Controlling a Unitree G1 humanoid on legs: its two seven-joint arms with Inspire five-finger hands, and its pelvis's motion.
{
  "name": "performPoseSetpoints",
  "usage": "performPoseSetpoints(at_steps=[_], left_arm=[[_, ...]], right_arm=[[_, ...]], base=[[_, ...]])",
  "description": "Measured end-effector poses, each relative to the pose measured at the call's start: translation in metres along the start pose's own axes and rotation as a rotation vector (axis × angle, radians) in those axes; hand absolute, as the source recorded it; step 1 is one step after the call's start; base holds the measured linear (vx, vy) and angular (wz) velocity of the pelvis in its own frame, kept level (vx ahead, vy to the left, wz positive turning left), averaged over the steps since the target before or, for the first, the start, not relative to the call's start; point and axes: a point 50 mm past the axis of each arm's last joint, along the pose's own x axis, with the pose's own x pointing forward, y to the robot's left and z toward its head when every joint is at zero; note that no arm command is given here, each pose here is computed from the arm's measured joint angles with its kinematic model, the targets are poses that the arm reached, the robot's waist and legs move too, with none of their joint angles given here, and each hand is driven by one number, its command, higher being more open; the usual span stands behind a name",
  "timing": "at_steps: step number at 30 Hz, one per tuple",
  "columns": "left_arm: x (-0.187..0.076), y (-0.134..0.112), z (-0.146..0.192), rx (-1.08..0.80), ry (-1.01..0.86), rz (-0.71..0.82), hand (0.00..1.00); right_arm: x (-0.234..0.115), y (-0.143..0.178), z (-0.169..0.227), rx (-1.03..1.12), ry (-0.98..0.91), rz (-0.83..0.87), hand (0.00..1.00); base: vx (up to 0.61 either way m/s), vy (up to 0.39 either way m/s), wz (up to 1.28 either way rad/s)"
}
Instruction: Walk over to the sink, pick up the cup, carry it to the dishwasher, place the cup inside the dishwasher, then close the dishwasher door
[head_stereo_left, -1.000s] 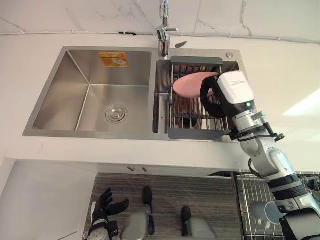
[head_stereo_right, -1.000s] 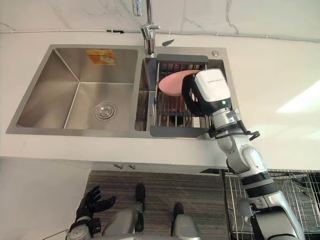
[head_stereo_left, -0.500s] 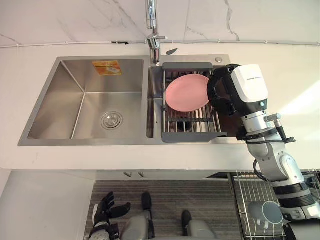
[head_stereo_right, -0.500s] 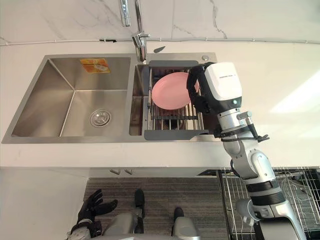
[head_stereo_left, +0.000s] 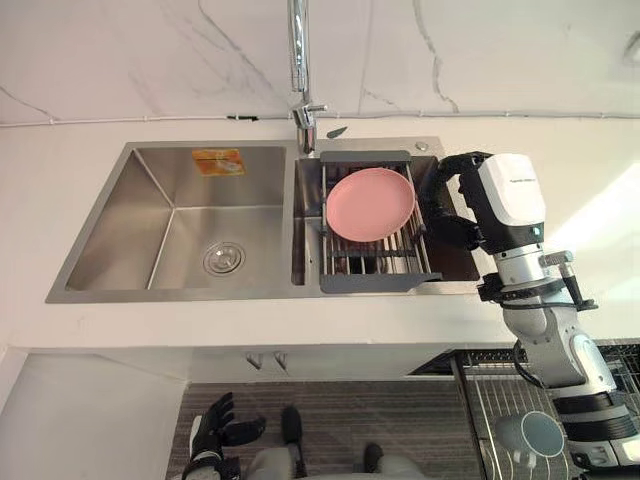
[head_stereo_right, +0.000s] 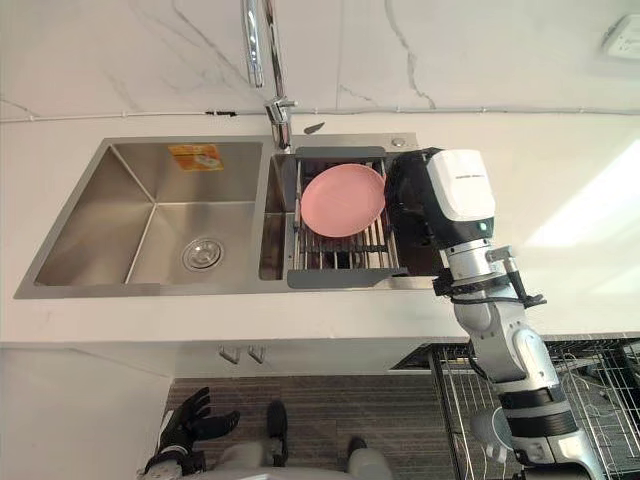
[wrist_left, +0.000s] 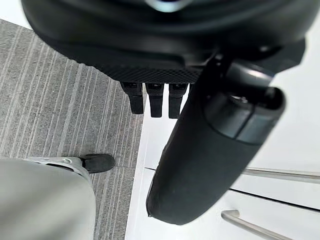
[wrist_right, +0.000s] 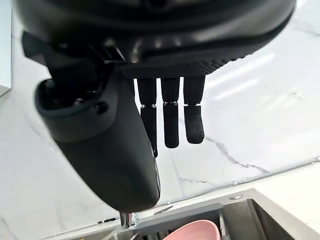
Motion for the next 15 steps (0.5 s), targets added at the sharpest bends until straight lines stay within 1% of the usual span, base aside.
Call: performPoseSetpoints(at_steps=[4, 15], left_arm=[[0.000, 0.000, -0.001, 0.004, 0.003, -0.006, 0.90], [-0.001, 0.004, -0.004, 0.013, 0.013, -0.002, 0.90]], right_arm=[[-0.009, 0.001, -0.005, 0.030, 0.048, -0.004, 0.90], [-0.017, 0.011, -0.006, 0.056, 0.076, 0.037, 0.90]], base=[[0.00, 0.000, -0.01], [0.00, -0.002, 0.02]])
